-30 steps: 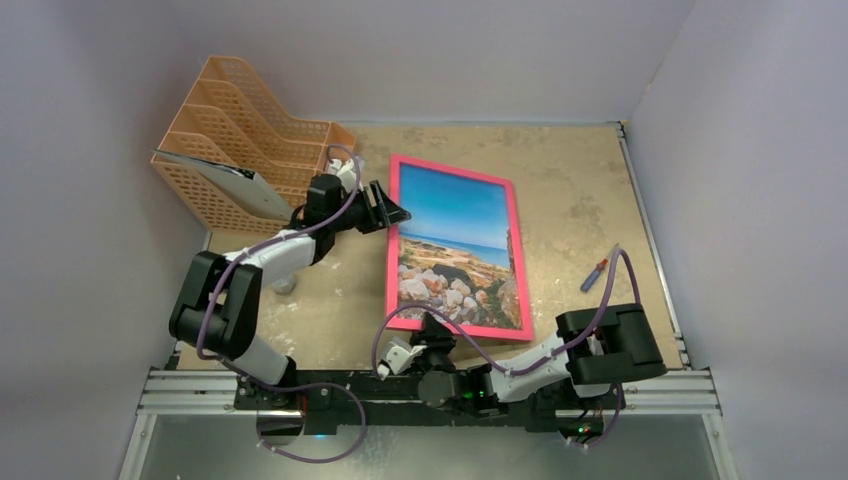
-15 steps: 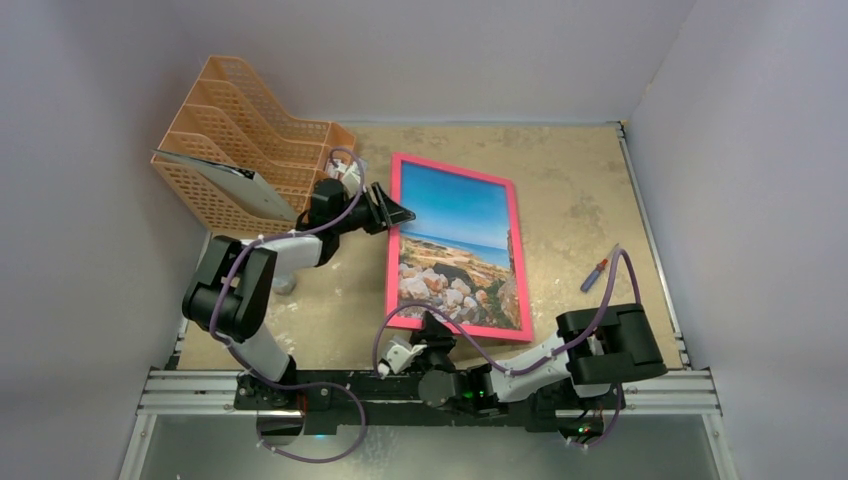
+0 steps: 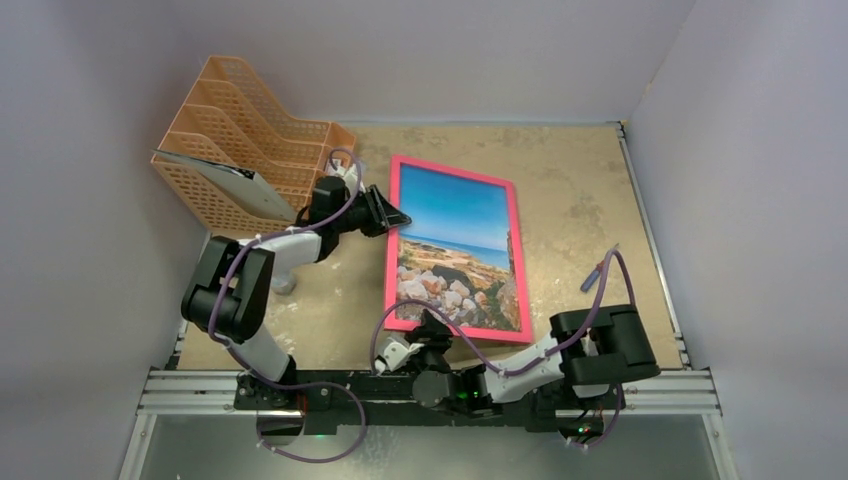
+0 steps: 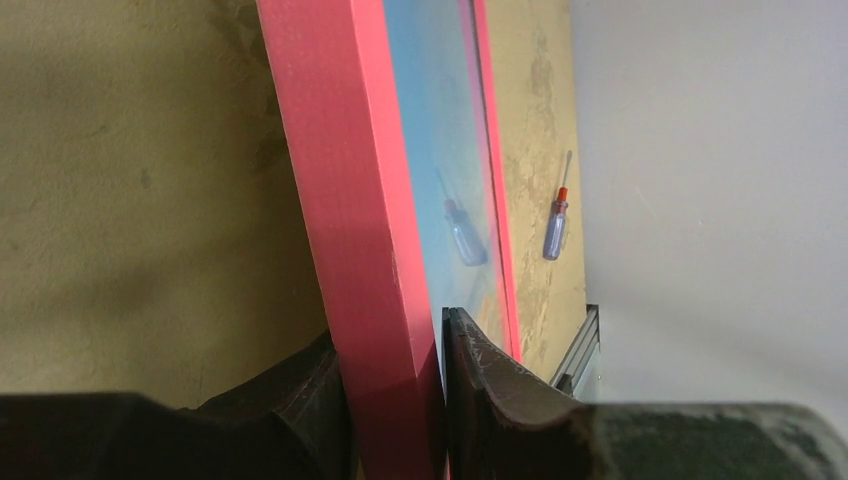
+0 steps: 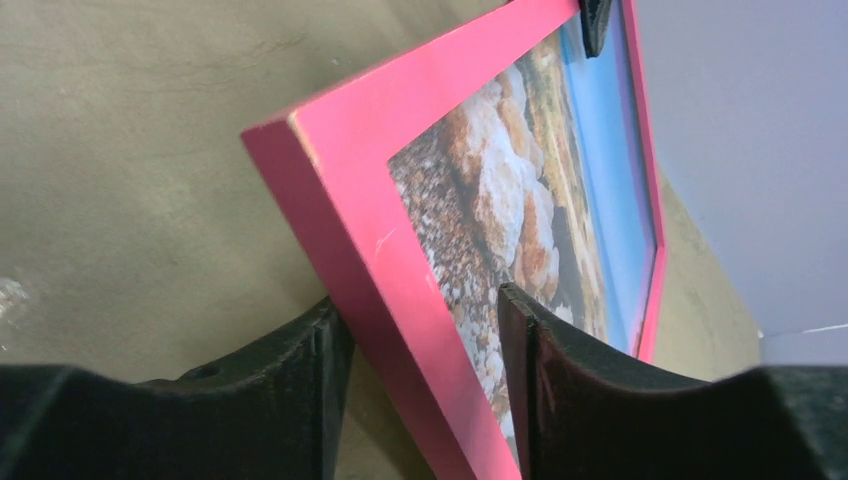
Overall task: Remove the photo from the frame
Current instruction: Pick up the photo frame from the center of the board.
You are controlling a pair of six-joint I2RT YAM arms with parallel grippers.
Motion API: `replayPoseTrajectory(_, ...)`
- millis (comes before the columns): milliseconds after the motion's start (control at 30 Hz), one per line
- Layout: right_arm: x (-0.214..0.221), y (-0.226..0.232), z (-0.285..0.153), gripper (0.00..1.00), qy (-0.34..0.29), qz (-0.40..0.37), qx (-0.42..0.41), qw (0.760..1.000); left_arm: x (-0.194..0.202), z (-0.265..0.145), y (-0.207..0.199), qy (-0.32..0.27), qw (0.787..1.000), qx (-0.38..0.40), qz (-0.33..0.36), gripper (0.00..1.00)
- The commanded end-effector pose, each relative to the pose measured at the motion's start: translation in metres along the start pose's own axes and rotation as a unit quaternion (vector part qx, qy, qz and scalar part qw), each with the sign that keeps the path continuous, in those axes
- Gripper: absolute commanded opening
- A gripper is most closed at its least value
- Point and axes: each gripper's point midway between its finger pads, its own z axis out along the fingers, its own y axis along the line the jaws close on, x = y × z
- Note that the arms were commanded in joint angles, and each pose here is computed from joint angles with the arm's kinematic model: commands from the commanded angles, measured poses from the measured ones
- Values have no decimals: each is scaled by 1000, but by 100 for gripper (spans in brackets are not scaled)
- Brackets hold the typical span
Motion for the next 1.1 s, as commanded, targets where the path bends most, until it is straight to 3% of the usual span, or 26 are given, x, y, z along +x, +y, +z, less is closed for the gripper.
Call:
replayPoseTrajectory(0, -23, -8, 6, 61, -12, 78, 45, 996, -21, -10, -26, -26, 998, 17, 52, 0)
replayPoseTrajectory(333, -18, -15, 15, 59, -12, 46, 70, 996, -22, -17, -30, -24, 998, 5, 58, 0)
replayPoseTrajectory(633, -24, -31, 12, 35, -20, 40, 97, 994, -29, -21, -38, -27, 997, 2, 70, 1)
replayPoseTrajectory(800, -33, -59, 4, 18, -43, 71, 141, 986, -35, -25, -42, -34, 996, -10, 82, 18)
replayPoseTrajectory(867, -37, -79, -3, 13, -60, 84, 169, 980, -37, -27, -45, -36, 996, -10, 86, 30)
replayPoseTrajectory(933, -34, -85, -6, 10, -59, 68, 189, 978, -39, -30, -47, -40, 995, -10, 90, 33)
replayPoseTrajectory(1000, -35, -79, -3, 6, -57, 38, 189, 980, -41, -32, -50, -45, 994, -9, 97, 43)
replayPoseTrajectory(1067, -38, -77, -2, 6, -61, 56, 189, 979, -44, -35, -51, -53, 993, -14, 102, 52)
